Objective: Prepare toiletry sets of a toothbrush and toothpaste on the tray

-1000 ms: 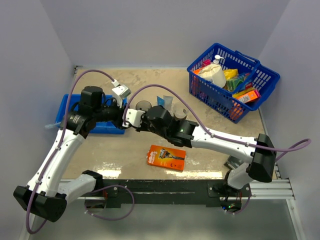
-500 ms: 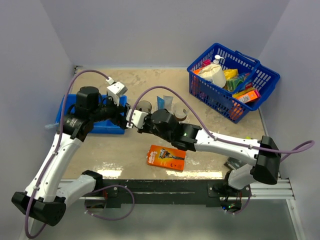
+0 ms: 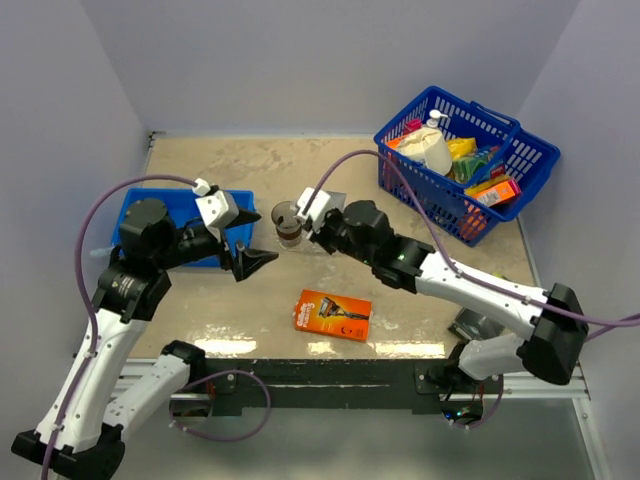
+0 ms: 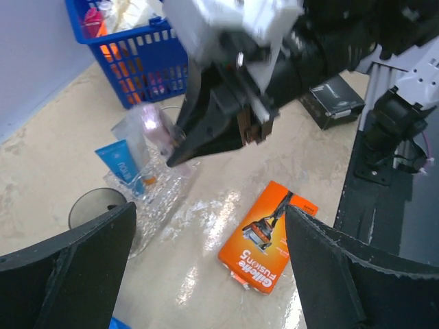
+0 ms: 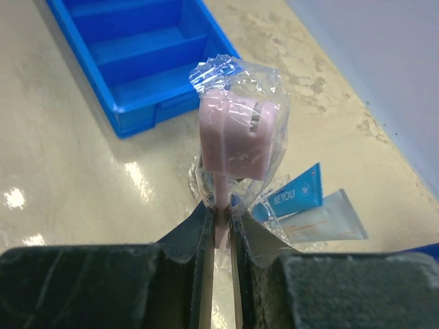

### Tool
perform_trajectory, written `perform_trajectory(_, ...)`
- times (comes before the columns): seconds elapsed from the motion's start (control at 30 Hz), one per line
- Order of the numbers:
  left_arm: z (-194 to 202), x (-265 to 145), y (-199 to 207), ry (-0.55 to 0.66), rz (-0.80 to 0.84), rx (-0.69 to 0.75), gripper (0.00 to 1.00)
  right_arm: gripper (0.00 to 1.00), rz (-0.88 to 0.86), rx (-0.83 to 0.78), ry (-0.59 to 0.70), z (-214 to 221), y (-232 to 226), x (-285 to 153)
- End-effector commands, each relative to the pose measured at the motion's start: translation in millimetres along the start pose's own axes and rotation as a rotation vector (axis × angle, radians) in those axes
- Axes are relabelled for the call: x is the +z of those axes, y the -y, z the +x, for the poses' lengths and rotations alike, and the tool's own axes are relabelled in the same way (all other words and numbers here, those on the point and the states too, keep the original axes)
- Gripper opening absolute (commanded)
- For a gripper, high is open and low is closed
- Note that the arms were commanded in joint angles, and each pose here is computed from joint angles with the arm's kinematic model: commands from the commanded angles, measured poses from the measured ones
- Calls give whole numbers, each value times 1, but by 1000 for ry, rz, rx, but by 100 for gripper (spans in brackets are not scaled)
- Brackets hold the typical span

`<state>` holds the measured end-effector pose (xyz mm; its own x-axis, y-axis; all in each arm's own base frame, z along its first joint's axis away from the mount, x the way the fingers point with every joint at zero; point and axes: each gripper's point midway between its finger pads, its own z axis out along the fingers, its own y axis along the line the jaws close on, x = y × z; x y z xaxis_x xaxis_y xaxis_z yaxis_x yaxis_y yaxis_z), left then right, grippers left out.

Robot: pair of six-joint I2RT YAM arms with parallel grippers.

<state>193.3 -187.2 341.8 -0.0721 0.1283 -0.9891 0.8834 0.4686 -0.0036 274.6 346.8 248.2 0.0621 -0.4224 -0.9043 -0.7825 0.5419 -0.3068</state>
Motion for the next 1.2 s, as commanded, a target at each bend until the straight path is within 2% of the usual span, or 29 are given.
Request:
perform_trajectory(0.0,-4,12,14,59,146,36,93,15,-55,138,261,-67,8,-32)
perform_trajectory(0.13,-7,27,15,120,214,-10,91,16,-132,174,336,-89,0,-52)
perform_trajectory(0.27,-5,41,8,129,239,-32,90,17,-215,213,408,-111,-10,-74)
perform_trajectory(0.4,-8,48,20,161,362,-50,90,17,-305,234,491,-134,-21,-98)
perform_trajectory(0.63,-5,60,41,157,482,-69,88,18,-435,270,501,-146,-39,-110)
perform_trajectory(0.87,12,61,60,99,598,-101,65,20,-461,271,515,-152,-41,-113)
perform_trajectory(1.17,18,60,63,88,604,-106,31,22,-450,271,498,-149,-40,-111)
